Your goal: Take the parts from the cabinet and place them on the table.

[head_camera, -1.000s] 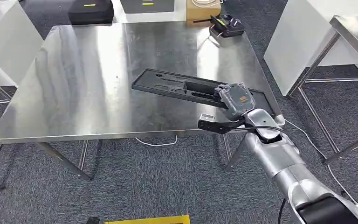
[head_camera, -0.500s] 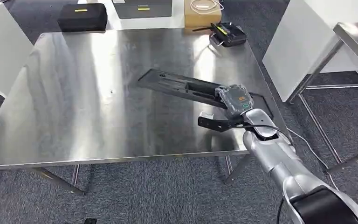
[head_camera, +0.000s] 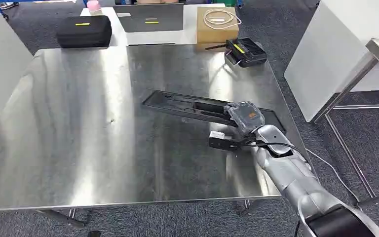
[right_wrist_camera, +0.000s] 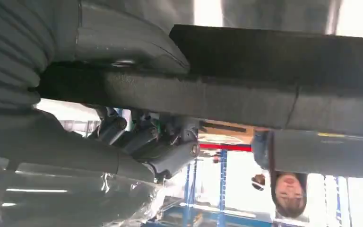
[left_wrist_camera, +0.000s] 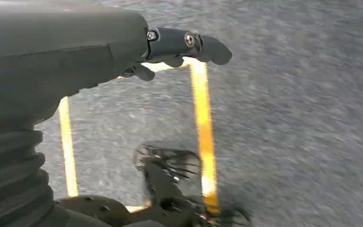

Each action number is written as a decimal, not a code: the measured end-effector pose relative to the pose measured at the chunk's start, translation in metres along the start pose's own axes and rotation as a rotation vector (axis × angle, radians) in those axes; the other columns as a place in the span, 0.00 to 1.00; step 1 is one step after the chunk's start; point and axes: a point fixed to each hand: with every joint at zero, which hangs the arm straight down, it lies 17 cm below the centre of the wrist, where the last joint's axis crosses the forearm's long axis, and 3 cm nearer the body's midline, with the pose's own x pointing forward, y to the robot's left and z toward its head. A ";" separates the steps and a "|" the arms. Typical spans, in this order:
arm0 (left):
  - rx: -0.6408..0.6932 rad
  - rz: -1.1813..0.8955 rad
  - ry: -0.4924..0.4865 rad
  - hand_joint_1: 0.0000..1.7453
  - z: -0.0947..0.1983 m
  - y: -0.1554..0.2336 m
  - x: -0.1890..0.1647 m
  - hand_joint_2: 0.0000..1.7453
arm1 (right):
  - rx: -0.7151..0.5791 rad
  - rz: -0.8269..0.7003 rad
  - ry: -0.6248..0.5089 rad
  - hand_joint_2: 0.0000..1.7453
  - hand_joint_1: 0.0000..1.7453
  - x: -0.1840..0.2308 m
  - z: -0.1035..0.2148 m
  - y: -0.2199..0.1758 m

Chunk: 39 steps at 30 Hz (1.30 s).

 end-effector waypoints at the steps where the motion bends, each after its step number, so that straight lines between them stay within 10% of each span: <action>1: 0.008 -0.008 -0.035 0.00 -0.001 0.001 0.008 1.00 | -0.010 -0.008 -0.015 1.00 0.98 0.011 -0.005 -0.004; 6: 0.123 -0.088 -0.226 0.00 0.000 0.018 0.043 1.00 | 0.005 -0.007 -0.075 1.00 0.98 0.047 -0.007 0.008; 7: 0.132 -0.093 -0.231 0.00 0.000 0.020 0.044 1.00 | 0.012 -0.008 -0.086 0.00 0.00 0.052 -0.005 0.012; 11: 0.157 -0.085 -0.233 0.00 0.001 0.025 0.041 1.00 | 0.022 -0.009 -0.117 0.00 0.00 0.067 -0.004 0.018; 12: 0.164 -0.077 -0.227 0.00 0.001 0.026 0.041 0.00 | 0.021 -0.009 -0.120 0.00 0.00 0.069 -0.004 0.018; 20: 0.113 -0.030 -0.038 0.00 -0.003 0.017 0.009 0.00 | 0.017 -0.019 -0.100 0.00 0.00 0.064 -0.004 0.018; 39: 0.062 -0.049 -0.019 0.00 -0.003 0.009 0.008 0.00 | 0.035 -0.009 -0.051 0.00 0.00 0.035 0.005 0.021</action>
